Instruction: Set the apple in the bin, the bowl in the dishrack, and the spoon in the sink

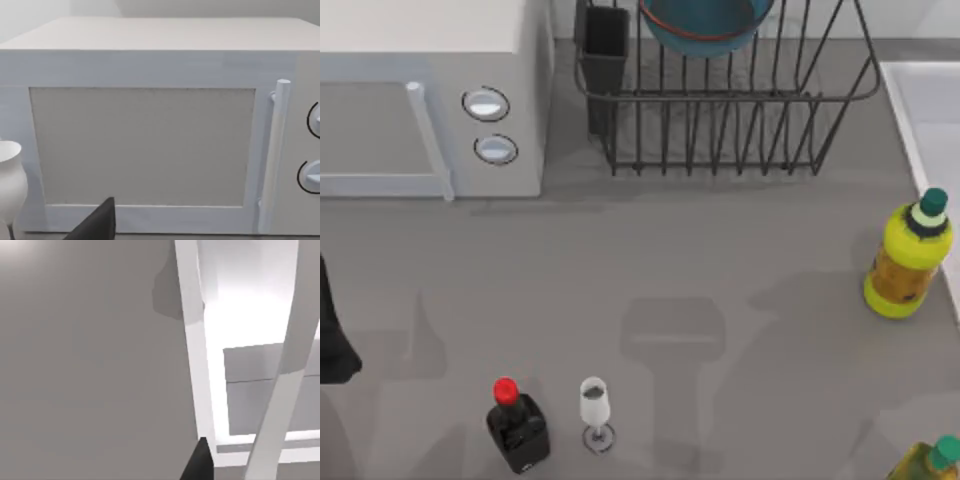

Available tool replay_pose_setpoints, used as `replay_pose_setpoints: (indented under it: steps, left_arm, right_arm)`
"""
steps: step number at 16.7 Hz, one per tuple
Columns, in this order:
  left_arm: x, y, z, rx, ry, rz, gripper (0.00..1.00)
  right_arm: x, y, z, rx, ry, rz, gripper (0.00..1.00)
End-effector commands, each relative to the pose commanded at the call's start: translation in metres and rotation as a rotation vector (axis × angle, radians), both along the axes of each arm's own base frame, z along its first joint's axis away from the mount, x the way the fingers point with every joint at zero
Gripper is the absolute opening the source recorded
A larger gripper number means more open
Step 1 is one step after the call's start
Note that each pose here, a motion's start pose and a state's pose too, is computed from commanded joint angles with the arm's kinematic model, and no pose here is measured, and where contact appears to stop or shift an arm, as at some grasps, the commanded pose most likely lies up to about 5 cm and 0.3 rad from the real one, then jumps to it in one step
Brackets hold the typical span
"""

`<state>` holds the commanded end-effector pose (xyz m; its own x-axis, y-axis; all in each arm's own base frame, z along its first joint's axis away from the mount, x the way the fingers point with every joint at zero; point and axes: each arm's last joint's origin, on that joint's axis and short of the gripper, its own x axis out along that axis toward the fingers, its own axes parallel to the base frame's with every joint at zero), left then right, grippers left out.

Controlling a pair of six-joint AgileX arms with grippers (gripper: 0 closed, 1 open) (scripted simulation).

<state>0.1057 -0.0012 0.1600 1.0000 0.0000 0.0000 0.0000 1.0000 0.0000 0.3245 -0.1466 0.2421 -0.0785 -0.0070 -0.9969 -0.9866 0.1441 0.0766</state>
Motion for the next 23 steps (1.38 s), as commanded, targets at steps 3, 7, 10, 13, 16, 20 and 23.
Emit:
replay_pose_setpoints:
  steps: [3, 7, 10, 13, 16, 20, 23]
  left_arm:
    - [0.0, 0.0, 0.0, 0.0, 0.0, 0.0, 1.0]
    - [0.0, 0.0, 0.0, 0.0, 0.0, 0.0, 1.0]
    - [0.0, 0.0, 0.0, 0.0, 0.0, 0.0, 1.0]
    - [0.0, 0.0, 0.0, 0.0, 0.0, 0.0, 1.0]
    - [0.0, 0.0, 0.0, 0.0, 0.0, 0.0, 1.0]
    - [0.0, 0.0, 0.0, 0.0, 0.0, 0.0, 1.0]
    - [0.0, 0.0, 0.0, 0.0, 0.0, 0.0, 1.0]
  right_arm:
    - [0.058, 0.003, 0.001, 0.001, 0.003, 0.004, 0.0]
    - [0.12, 0.022, -0.014, -0.001, -0.003, -0.007, 0.0]
    - [0.15, 0.043, -0.026, -0.01, -0.028, -0.023, 0.0]
    - [0.166, 0.064, -0.036, -0.019, -0.058, -0.041, 0.0]
    - [0.173, 0.076, -0.043, -0.024, -0.072, -0.052, 0.0]
    - [0.174, 0.077, -0.044, -0.025, -0.073, -0.053, 0.0]
    - [0.174, 0.075, -0.044, -0.025, -0.076, -0.06, 0.0]
